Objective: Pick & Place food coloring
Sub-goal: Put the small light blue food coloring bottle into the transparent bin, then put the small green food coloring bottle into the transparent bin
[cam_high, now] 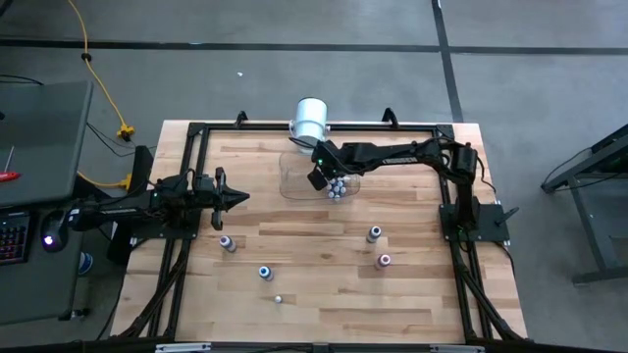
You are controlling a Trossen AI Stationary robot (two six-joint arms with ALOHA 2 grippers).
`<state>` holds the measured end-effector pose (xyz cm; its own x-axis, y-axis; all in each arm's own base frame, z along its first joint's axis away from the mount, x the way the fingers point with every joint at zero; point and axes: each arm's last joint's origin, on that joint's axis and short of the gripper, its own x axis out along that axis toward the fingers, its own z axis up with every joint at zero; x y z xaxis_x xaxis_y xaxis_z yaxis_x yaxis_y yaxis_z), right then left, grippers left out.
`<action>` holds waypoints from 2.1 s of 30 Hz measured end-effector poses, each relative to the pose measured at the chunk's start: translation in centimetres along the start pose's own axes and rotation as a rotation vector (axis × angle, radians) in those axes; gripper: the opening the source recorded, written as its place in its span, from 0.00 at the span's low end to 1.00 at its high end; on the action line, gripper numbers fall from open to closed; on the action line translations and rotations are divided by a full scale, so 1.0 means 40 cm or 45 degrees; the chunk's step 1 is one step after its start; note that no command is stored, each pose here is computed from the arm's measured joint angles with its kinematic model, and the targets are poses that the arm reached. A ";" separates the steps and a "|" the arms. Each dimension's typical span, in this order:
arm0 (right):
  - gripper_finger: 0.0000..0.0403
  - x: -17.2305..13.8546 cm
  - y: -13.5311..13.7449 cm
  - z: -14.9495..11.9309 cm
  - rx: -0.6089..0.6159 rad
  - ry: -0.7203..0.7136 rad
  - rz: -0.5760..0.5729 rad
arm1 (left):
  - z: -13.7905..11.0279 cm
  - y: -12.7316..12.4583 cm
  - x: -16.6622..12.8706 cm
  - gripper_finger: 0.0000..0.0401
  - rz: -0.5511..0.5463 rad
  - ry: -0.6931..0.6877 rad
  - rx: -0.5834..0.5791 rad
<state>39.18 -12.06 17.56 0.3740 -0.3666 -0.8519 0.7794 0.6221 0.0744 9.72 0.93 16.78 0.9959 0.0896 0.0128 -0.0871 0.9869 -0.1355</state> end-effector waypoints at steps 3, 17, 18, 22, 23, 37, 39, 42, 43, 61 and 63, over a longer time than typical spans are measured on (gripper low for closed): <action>0.18 0.000 0.000 0.000 0.000 0.002 0.002 | 0.000 0.000 0.000 0.00 0.000 0.000 0.000; 0.16 -0.016 0.000 0.004 -0.055 0.003 0.033 | 0.000 0.000 0.000 0.00 0.000 0.000 0.000; 0.16 -0.023 -0.001 0.007 -0.059 -0.007 0.027 | 0.000 0.000 0.000 0.00 0.000 0.000 0.000; 0.16 -0.062 -0.005 0.021 -0.078 -0.061 0.027 | 0.000 0.000 0.000 0.00 0.000 0.000 0.000; 0.16 -0.070 -0.006 0.023 -0.086 -0.065 0.027 | 0.000 0.000 0.000 0.00 0.000 0.000 0.000; 0.17 -0.299 0.048 0.005 -0.362 -0.257 0.188 | 0.000 0.000 0.000 0.00 0.000 0.000 0.000; 0.17 -0.338 0.060 -0.013 -0.419 -0.260 0.220 | 0.000 0.000 0.000 0.00 0.000 0.000 0.000; 0.17 -0.394 0.082 -0.051 -0.508 -0.258 0.271 | 0.000 0.000 0.000 0.00 0.000 0.000 0.000; 0.17 -0.412 0.090 -0.065 -0.535 -0.255 0.289 | 0.000 0.000 0.000 0.00 0.000 0.000 0.000; 0.32 -0.534 0.267 -0.314 -0.913 -0.187 0.630 | 0.000 0.000 0.000 0.00 0.000 0.000 0.000; 0.34 -0.524 0.285 -0.329 -0.905 -0.170 0.657 | 0.000 0.000 0.000 0.00 0.000 0.000 0.000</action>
<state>33.62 11.83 29.44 0.6824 0.0284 -0.7304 0.0174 0.9983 0.0551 9.72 0.93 16.78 0.9959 0.0895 0.0128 -0.0870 0.9869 -0.1357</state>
